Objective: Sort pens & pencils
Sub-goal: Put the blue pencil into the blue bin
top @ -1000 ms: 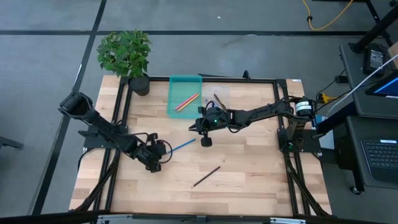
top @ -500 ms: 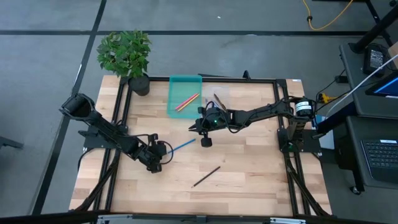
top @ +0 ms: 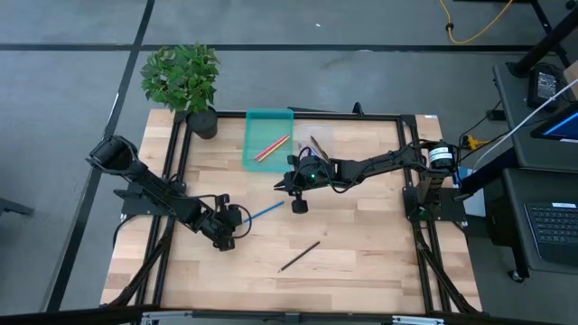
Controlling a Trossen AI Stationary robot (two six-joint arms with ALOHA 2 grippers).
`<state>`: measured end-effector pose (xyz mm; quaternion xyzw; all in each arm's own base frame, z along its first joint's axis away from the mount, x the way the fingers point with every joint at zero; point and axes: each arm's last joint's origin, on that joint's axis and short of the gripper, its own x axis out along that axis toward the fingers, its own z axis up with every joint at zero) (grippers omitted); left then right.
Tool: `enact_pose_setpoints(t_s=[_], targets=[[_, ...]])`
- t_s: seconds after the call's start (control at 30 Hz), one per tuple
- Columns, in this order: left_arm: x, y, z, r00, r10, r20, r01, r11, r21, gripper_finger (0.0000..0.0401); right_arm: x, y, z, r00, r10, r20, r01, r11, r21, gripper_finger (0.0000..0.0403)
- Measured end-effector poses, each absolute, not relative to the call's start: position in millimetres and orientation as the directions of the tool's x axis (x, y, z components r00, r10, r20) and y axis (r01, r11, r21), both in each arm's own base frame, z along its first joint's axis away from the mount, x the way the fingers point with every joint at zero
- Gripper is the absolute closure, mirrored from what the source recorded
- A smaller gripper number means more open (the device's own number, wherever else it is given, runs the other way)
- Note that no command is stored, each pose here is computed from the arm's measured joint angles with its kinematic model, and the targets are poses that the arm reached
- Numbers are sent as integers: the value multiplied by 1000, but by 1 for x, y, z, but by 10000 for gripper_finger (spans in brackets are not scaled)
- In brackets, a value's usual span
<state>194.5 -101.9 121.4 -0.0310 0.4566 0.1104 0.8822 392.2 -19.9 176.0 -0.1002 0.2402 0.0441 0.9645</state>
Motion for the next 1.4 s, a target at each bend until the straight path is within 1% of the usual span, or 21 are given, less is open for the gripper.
enact_pose_setpoints(t_s=[0.2,0.3,0.37,0.5,0.6,0.77,0.83,1.0,1.13,1.2,1.33,1.4], targets=[[195,-102,119,552,169,-817,-226,973,49,401,392,-20,176,881,38,-472,-121,982,-146,367],[196,-102,116,540,170,-824,-227,973,52,401,395,-19,179,866,64,-497,-126,988,-94,361],[197,-101,115,538,174,-825,-232,971,53,401,397,-19,184,852,74,-518,-131,989,-75,349],[197,-101,115,536,172,-826,-233,971,51,401,401,-17,191,842,82,-533,-167,979,-113,317],[197,-101,115,533,169,-829,-231,972,49,401,403,-16,196,823,85,-561,-175,979,-108,291],[197,-101,115,530,167,-831,-228,972,49,401,404,-16,207,736,104,-669,-144,990,-5,254],[197,-101,115,529,166,-832,-228,972,50,401,405,-14,211,716,132,-685,-163,986,19,245],[197,-100,114,527,164,-834,-229,972,47,401,409,-5,215,676,170,-717,-197,979,46,240],[198,-98,114,522,158,-838,-230,972,40,401,420,0,198,626,185,-757,-223,973,53,244],[198,-98,114,519,153,-841,-230,972,35,401,429,2,190,608,213,-765,-254,965,67,244],[198,-98,114,519,154,-841,-229,973,36,401,441,3,184,584,198,-787,-293,956,23,243],[198,-98,114,519,154,-841,-230,973,37,401,444,3,182,554,214,-805,-306,951,43,245]])
